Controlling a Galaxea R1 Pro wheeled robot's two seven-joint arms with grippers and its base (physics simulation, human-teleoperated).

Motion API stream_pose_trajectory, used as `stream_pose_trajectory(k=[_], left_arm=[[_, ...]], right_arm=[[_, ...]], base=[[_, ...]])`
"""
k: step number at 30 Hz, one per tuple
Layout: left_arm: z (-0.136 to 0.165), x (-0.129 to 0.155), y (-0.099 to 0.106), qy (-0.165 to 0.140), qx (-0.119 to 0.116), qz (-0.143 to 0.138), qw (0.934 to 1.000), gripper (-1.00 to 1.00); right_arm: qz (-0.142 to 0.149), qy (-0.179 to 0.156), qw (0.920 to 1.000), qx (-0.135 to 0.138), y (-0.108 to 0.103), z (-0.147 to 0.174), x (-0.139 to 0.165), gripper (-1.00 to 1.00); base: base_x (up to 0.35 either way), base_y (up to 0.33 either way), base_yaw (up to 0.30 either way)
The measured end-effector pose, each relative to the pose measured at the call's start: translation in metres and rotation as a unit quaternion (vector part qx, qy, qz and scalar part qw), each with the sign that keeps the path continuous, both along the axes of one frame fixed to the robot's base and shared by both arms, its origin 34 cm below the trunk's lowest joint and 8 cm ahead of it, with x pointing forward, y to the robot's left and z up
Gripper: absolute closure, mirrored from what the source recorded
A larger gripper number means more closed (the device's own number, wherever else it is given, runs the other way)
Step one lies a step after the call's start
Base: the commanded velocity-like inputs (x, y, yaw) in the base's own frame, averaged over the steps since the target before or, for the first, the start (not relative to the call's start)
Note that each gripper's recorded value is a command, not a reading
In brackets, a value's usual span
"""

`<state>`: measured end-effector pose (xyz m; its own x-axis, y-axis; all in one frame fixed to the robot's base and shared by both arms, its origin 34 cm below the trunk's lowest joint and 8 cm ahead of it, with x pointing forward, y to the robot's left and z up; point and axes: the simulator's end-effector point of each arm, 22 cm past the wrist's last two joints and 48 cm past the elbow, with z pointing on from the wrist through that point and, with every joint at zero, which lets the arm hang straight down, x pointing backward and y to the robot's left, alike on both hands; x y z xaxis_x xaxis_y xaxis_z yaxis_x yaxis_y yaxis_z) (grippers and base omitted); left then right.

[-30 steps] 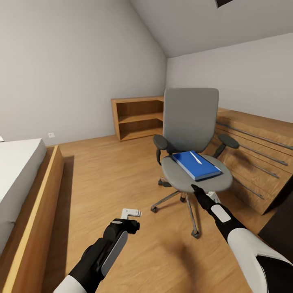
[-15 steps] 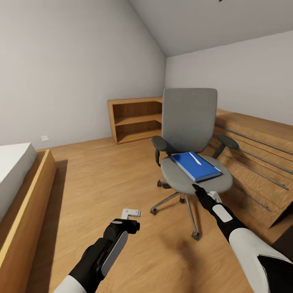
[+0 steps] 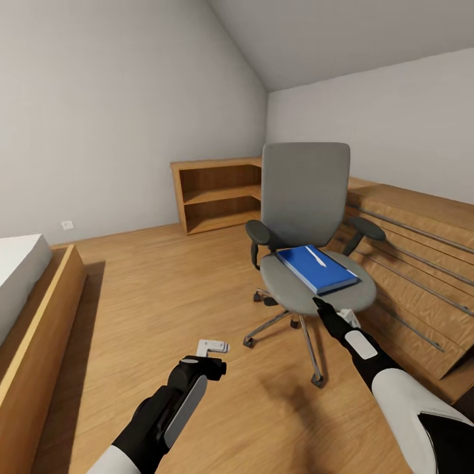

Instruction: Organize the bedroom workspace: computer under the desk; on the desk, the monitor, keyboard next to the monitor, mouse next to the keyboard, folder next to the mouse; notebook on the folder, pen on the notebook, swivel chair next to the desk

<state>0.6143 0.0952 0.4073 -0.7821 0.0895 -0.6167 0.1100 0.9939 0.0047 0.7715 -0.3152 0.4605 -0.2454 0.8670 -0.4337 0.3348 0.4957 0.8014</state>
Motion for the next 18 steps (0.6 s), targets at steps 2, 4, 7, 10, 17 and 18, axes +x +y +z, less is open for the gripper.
stream_pose_trajectory(k=[2, 4, 7, 10, 17, 18], left_arm=[[0.0, 0.0, 0.0, 0.0, 0.0, 0.0, 1.0, -1.0], [0.0, 0.0, 0.0, 0.0, 0.0, 0.0, 1.0, -1.0], [0.0, 0.0, 0.0, 0.0, 0.0, 0.0, 1.0, -1.0], [0.0, 0.0, 0.0, 0.0, 0.0, 0.0, 1.0, -1.0], [0.0, 0.0, 0.0, 0.0, 0.0, 0.0, 1.0, -1.0], [0.0, 0.0, 0.0, 0.0, 0.0, 0.0, 1.0, -1.0]], right_arm=[[0.0, 0.0, 1.0, 0.0, 0.0, 0.0, 0.0, -1.0], [-0.001, 0.0, 1.0, 0.0, -0.001, 0.0, 0.0, -1.0], [-0.002, 0.0, 1.0, 0.0, -0.003, 0.0, 0.0, -1.0], [-0.005, 0.001, 1.0, -0.002, -0.009, -0.001, -0.001, -1.0], [-0.023, 0.003, 0.9997, 0.007, -0.024, -0.001, -0.003, -1.0], [-0.025, 0.003, 0.9997, 0.007, -0.027, -0.001, -0.003, -1.0]], base=[[0.002, -0.001, 0.0], [0.001, 0.0, 0.0], [0.0, 0.0, 0.0], [0.0, 0.0, 0.0], [0.0, 0.0, 0.0], [0.0, 0.0, 0.0]])
